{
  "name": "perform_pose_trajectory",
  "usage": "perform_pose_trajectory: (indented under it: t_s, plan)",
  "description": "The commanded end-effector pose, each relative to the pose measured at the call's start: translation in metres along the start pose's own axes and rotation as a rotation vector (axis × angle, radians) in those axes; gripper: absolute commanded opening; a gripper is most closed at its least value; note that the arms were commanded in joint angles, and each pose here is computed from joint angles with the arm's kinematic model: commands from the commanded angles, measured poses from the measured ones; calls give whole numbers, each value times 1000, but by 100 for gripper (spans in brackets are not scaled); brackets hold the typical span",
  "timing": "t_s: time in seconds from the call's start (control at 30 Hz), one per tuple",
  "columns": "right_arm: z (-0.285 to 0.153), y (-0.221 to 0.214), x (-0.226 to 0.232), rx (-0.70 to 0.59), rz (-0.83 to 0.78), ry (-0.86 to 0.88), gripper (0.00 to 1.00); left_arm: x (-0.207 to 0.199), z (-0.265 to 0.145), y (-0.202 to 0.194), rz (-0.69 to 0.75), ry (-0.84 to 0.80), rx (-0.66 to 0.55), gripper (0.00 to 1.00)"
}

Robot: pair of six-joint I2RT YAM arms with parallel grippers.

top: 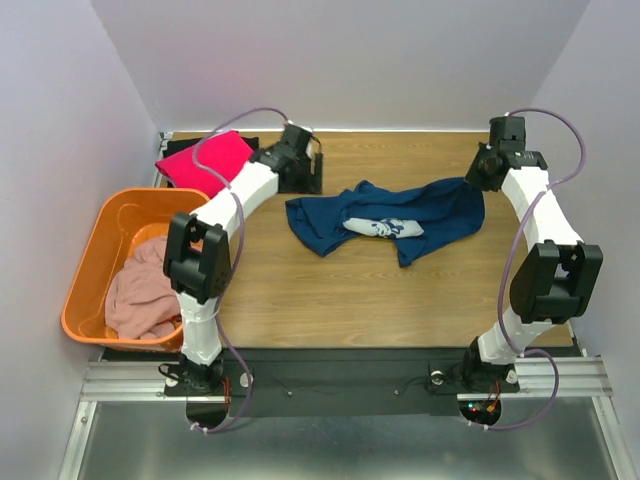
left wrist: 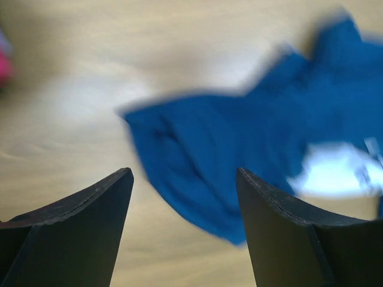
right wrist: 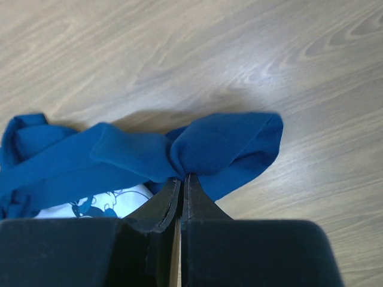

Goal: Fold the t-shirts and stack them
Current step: Flatten the tshirt out

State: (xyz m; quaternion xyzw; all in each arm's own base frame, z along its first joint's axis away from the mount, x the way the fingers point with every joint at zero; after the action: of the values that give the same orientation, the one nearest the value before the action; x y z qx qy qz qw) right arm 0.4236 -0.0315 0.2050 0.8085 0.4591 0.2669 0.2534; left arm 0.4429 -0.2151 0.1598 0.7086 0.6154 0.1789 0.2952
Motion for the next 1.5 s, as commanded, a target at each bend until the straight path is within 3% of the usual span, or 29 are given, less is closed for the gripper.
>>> perform_pose_trajectory:
  t_s: [0.0,0.23,0.43,0.6,1.03,1.17,1.33,1.47]
  plan:
    - [-7,-1,4,-9,14,39,0,-55,-23,-24,74,-136,-37,80]
    - [-4,-6,5,9,14,44,0,-61,-3,-72,108,-85,80,66]
    - [0,-15,4,34,17,48,0,-57,14,-77,106,-37,88,63]
    - [0,-19,3,41,16,52,0,-66,29,-74,101,-67,72,53]
    - [2,-24,4,59,19,64,0,-63,42,-109,94,-38,144,52]
    - [2,-23,5,59,16,64,0,-66,38,-115,103,-41,150,59]
    - [3,-24,5,65,15,66,0,-62,41,-126,116,-15,168,60]
    - [2,-21,5,53,18,66,0,-57,38,-123,111,16,158,40]
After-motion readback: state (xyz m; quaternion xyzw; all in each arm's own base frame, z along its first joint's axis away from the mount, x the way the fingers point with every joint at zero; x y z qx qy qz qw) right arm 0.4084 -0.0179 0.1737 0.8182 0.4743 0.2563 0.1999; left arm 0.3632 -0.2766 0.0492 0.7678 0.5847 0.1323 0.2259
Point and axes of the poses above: each gripper's point midway between its finger pads, its own z axis out along the fingers, its own x axis along the line the jaws close on, y = z × x, the point moved 2 cm from there along -z, back along the fingers, and after that the axes turned 3 degrees about z, right-handed, at the moved point
